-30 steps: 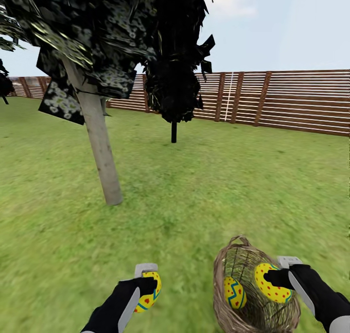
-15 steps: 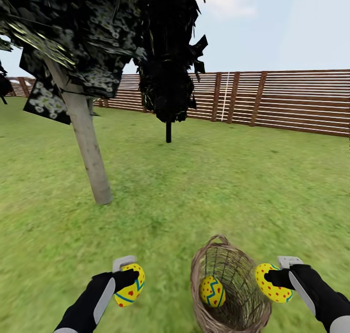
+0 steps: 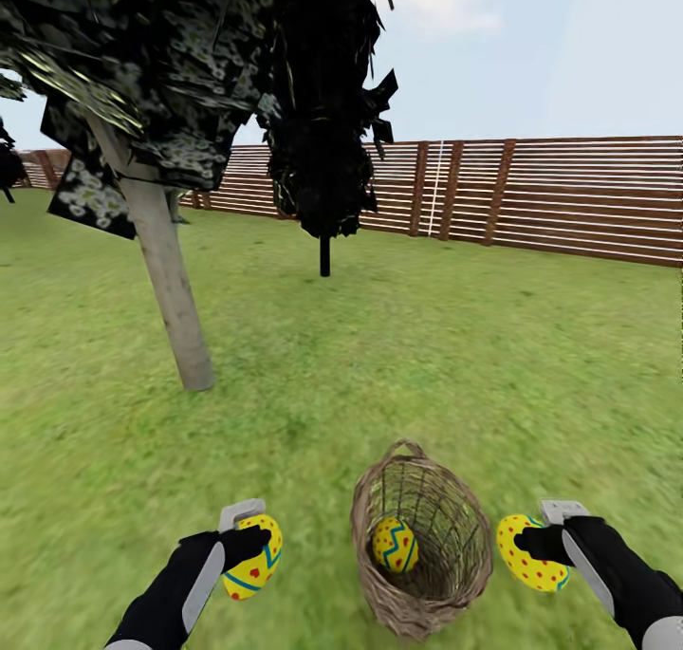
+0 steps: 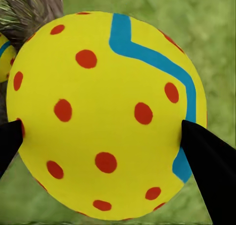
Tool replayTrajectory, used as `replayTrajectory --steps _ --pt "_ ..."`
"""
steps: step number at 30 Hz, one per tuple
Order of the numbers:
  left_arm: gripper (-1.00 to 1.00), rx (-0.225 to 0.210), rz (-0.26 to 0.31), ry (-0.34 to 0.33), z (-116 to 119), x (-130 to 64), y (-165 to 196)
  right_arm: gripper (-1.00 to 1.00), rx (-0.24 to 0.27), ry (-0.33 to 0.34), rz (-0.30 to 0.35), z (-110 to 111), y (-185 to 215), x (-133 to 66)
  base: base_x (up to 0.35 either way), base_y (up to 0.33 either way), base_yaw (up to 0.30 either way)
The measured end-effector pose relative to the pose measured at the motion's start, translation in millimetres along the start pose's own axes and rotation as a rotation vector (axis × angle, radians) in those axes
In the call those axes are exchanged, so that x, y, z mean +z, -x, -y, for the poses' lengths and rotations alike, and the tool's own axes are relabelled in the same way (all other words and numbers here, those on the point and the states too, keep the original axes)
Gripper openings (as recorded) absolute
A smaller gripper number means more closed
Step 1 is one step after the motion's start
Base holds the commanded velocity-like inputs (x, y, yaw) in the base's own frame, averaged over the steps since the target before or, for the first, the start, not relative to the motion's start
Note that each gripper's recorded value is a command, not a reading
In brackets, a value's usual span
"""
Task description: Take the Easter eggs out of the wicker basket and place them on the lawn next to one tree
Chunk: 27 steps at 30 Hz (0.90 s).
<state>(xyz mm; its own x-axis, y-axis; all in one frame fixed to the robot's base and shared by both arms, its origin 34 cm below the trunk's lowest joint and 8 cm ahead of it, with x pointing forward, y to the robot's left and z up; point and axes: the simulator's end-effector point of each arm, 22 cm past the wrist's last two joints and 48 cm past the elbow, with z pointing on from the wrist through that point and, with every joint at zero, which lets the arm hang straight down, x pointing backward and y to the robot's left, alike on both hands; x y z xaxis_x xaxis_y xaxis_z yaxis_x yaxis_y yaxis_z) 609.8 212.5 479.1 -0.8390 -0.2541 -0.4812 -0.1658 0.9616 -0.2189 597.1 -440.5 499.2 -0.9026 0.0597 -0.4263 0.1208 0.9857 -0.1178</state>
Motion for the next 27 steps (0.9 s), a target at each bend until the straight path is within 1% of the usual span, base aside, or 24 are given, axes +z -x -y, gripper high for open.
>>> replayTrajectory --steps 4,25,27 --pt "-1.00 -0.001 -0.001 -0.002 1.3 0.1 -0.6 -1.00 -0.021 0.001 -0.004 -3.6 -1.6 0.6 -0.342 0.000 0.000" --pt "-1.00 0.003 -0.005 0.001 1.8 1.1 -3.2 -1.00 -0.022 -0.008 -0.004 -1.7 -1.5 0.6 -0.341 -0.103 0.000" --pt "-1.00 0.001 -0.003 -0.001 2.1 0.7 -2.8 -1.00 -0.022 -0.008 -0.004 -1.8 -1.6 0.3 -0.109 -0.027 0.000"
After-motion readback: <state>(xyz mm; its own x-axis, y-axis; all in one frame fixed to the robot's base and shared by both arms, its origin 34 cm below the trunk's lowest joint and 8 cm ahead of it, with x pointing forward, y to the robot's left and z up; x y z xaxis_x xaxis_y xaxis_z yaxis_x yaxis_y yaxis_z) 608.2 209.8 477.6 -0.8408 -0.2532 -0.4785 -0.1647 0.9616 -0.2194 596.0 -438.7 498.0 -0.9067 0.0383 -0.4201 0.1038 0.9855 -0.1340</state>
